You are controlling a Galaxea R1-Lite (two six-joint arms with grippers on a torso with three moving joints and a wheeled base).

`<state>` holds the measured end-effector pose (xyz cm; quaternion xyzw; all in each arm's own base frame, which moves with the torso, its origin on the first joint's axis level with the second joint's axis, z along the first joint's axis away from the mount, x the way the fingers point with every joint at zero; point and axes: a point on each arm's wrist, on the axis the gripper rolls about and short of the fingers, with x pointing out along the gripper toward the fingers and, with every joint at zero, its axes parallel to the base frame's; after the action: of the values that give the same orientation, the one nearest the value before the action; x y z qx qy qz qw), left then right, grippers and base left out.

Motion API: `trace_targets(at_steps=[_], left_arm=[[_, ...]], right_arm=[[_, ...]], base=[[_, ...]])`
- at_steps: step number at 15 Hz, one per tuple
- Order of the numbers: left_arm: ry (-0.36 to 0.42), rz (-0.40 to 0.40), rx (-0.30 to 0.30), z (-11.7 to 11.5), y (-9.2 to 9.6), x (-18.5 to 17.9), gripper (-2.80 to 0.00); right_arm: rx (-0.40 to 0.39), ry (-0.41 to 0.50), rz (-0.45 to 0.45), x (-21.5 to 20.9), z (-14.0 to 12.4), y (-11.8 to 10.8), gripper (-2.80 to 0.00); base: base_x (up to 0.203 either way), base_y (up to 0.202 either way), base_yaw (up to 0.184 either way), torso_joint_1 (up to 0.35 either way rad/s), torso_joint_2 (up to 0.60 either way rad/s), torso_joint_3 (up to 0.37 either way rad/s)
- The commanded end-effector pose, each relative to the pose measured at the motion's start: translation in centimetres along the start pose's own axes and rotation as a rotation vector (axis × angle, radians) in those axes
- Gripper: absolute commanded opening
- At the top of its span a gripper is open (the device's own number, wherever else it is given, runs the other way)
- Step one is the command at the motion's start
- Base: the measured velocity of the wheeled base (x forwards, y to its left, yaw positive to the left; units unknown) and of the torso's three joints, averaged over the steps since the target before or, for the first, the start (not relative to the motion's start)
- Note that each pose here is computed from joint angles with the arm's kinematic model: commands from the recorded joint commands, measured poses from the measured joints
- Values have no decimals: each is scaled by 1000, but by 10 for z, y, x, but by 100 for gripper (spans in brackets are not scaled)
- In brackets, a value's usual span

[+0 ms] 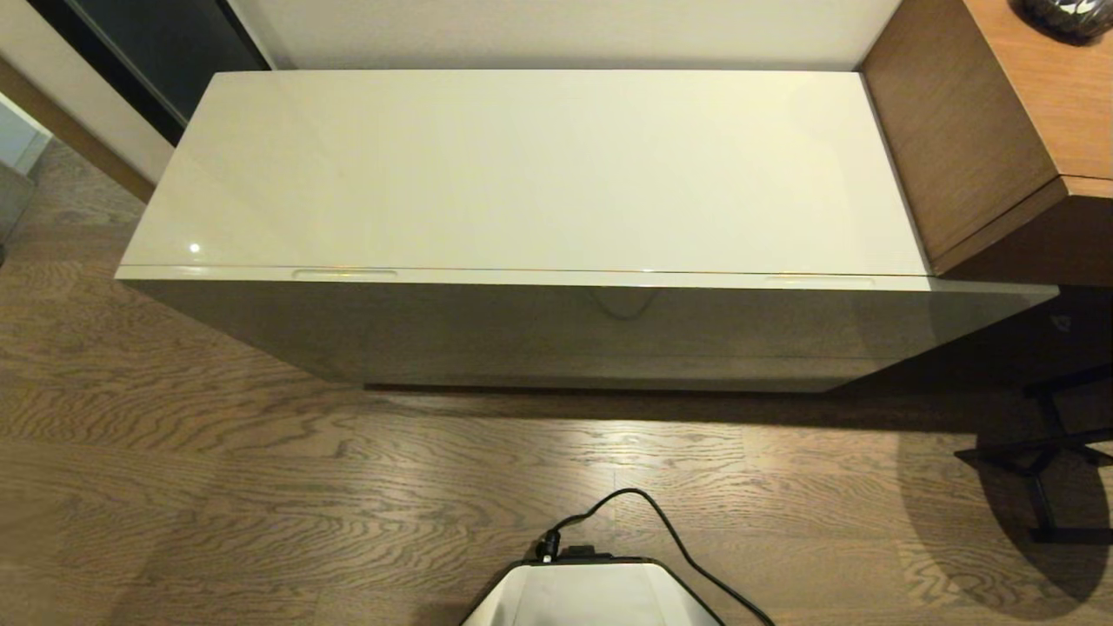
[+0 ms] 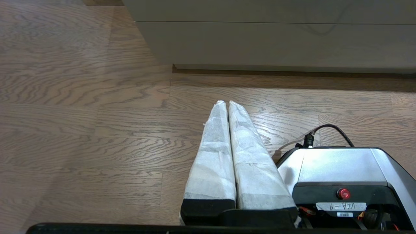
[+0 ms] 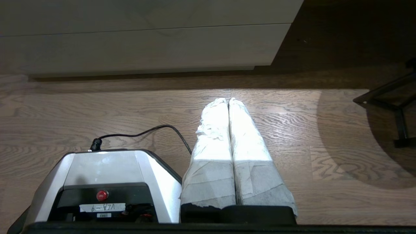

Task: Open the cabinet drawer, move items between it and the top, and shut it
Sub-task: Open the drawer

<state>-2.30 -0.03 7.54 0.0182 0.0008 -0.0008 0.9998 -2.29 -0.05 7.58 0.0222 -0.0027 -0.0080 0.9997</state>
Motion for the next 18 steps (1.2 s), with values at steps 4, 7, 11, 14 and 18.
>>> trace_targets(at_steps=[4,7,11,14,18], left_arm=[[10,-9,64,10,0,-1,-280],[86,1,-28,89,3,1,-280],[586,26,-178,177,7,75,-280],[785,-73,-282,190,5,163,-280],[609,-172,-411,190,2,261,-280]], right_arm=[[0,-12,0,-1,-1,0,-280],[0,-12,1,-1,-1,0,-280],[0,-12,1,-1,-1,0,-280],[-13,-12,2,-1,-1,0,-280],[-16,-12,7,-1,-1,0,-280]], base=[[0,0,0,0,0,0],[0,0,0,0,0,0],[0,0,0,0,0,0],[0,0,0,0,0,0],[0,0,0,0,0,0]])
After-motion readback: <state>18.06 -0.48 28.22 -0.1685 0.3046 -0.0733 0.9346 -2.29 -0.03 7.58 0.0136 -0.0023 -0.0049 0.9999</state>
